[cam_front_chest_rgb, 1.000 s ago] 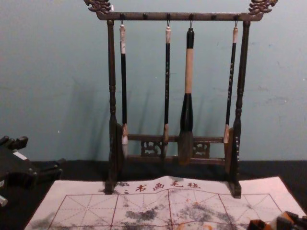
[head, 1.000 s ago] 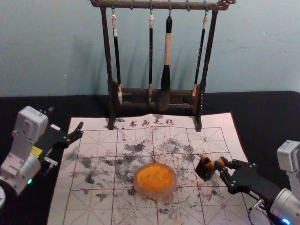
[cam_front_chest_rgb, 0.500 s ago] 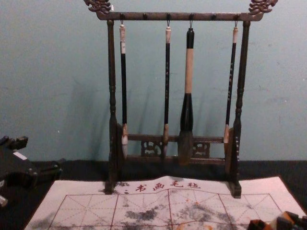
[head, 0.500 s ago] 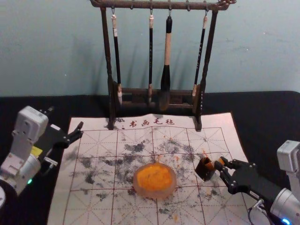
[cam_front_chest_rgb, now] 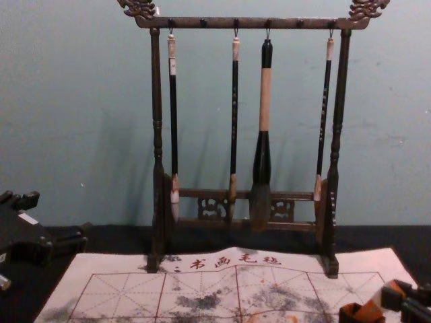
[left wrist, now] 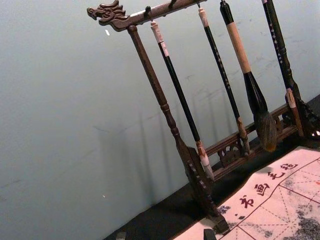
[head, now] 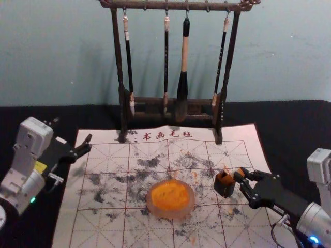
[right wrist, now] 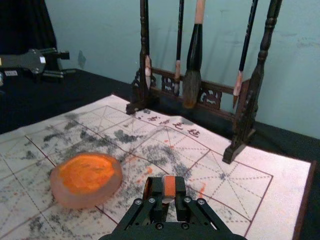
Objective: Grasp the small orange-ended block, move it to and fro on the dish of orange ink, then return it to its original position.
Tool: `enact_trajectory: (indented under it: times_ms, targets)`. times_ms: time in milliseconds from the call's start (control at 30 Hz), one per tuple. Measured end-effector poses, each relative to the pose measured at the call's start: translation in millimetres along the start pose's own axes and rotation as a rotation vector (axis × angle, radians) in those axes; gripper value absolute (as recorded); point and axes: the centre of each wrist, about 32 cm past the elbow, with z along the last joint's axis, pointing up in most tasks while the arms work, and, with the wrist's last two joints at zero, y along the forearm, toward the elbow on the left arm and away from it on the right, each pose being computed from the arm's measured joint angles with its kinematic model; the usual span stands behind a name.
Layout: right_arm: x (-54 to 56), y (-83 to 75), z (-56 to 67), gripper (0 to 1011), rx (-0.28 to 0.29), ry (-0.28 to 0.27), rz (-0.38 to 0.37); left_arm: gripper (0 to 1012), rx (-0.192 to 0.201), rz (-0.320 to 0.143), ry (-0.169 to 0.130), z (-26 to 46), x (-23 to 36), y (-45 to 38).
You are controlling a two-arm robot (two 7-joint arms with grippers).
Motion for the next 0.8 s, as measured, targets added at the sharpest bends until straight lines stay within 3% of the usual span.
enact_trajectory:
  times_ms: [400,800]
  targets:
    - [-0.6,0.0,11.7,121,0.027,-0.001,0.014,1001,0.000,0.000,0.000,0.0,0.0,0.0]
    - [9.2,-6.3,37.4,121,0.025,-0.034,0.034,1001,0.000,0.000,0.000,0.0,0.0,0.0]
